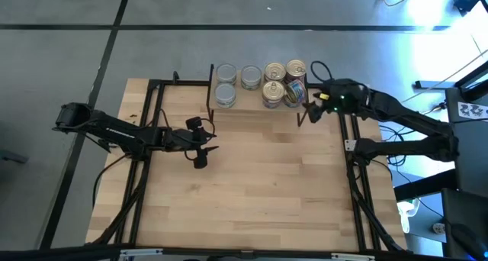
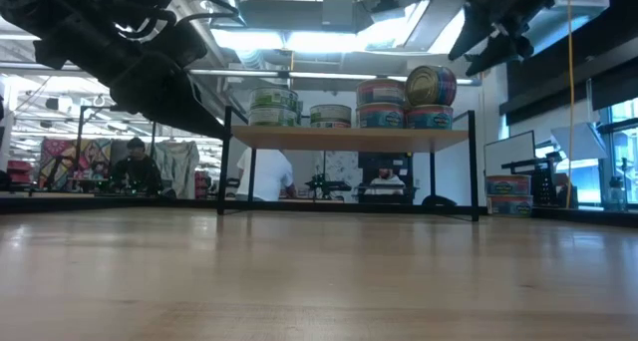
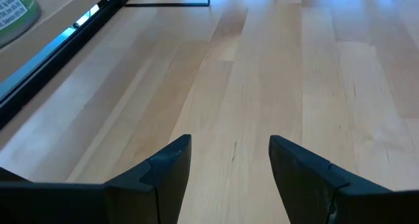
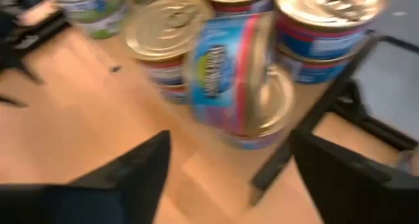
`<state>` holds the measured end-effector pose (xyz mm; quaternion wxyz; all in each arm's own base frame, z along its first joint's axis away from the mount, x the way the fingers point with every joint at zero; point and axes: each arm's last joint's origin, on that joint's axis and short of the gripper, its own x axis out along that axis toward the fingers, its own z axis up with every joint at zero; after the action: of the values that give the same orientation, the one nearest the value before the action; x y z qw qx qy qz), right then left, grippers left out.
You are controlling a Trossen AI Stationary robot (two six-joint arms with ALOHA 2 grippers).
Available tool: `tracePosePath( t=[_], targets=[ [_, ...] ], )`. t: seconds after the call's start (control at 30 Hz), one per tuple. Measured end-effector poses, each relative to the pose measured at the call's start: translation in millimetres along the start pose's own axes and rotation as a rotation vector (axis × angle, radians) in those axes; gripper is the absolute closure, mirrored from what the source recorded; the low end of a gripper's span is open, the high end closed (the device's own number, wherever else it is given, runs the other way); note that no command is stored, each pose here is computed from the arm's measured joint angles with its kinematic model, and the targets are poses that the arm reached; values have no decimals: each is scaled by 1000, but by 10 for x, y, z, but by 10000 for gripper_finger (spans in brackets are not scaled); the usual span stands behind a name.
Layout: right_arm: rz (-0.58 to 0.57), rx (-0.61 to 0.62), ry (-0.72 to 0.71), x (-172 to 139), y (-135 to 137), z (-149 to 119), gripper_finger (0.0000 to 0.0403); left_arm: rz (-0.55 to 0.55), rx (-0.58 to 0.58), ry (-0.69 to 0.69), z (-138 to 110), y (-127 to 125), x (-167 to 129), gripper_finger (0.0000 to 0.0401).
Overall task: Stack canned seafood by type on shelf
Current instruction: Adjust the blue pink tuna can
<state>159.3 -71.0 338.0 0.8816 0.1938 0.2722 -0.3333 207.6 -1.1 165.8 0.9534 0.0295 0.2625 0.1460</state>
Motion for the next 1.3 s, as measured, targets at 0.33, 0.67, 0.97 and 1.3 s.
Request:
tracePosePath(
  t=[0.33,0.67,0.97,1.3],
  targets=[
    [-45,2,54,229,47,7,22,0,-1,0,0,0,0,198],
    [-98,-39,27,486,112,71,37,0,0,0,0,0,0,198],
    [-200,-92,0,574,108,90,93,0,0,1,-1,0,0,198],
    [-174,-158,15,570,115,91,206,0,4,1,-1,1,0,198]
  ],
)
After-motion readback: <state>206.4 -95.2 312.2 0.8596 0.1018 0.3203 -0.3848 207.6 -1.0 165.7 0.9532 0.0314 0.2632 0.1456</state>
